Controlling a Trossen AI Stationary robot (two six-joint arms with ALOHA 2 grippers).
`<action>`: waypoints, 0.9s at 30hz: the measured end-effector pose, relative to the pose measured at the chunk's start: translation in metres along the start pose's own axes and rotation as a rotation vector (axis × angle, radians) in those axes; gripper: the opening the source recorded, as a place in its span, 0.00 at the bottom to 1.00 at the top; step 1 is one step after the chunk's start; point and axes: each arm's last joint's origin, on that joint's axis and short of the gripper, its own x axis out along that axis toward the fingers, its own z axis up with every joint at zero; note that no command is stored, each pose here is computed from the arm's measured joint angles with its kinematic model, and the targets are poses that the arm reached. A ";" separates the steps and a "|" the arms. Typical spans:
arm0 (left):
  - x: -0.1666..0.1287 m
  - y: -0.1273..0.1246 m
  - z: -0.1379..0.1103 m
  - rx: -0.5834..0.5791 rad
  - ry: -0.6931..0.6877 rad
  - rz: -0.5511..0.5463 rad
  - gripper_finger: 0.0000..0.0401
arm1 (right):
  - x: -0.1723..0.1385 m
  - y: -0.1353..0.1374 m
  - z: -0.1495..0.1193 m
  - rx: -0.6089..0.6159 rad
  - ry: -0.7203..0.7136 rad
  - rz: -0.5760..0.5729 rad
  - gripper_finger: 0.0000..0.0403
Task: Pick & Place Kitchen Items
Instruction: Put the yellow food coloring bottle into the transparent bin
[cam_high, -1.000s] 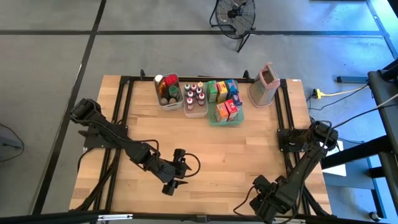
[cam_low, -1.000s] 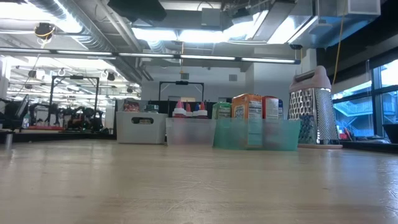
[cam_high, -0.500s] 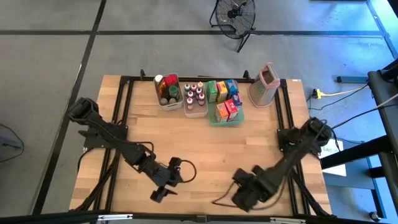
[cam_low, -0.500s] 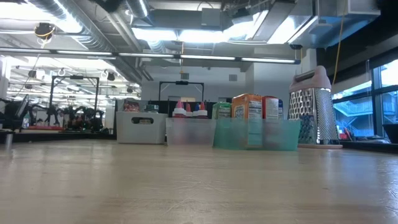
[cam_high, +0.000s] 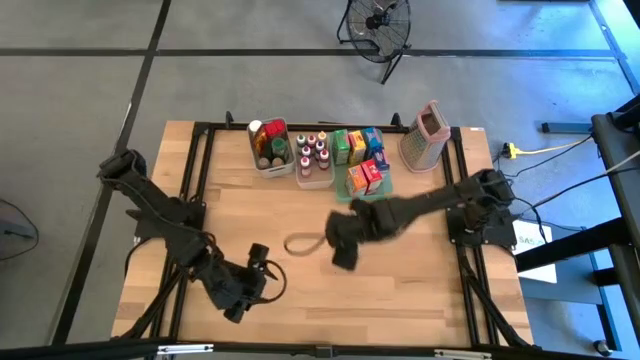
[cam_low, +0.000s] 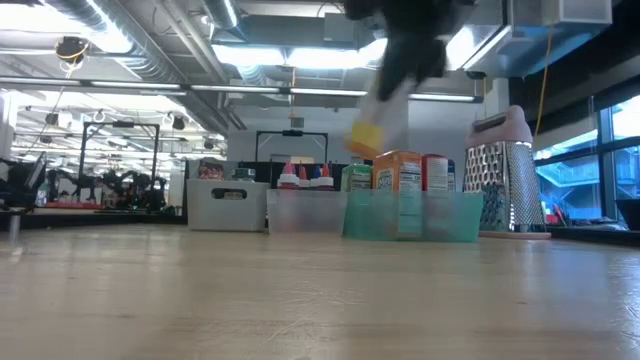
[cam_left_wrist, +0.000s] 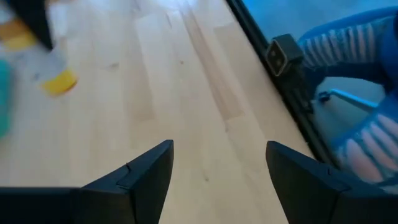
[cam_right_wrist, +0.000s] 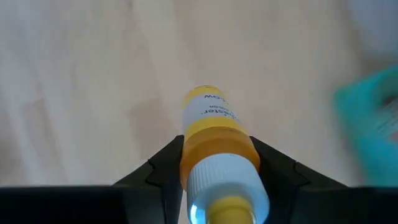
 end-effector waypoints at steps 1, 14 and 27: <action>-0.003 -0.001 -0.001 0.014 -0.008 0.018 0.63 | -0.002 -0.009 0.009 -0.018 -0.015 -0.005 0.37; -0.021 -0.001 -0.011 0.126 0.020 0.170 0.63 | -0.016 -0.127 0.080 -0.043 -0.157 -0.098 0.37; -0.018 0.008 -0.014 0.154 0.082 0.160 0.63 | 0.054 -0.174 0.100 -0.062 -0.078 -0.130 0.37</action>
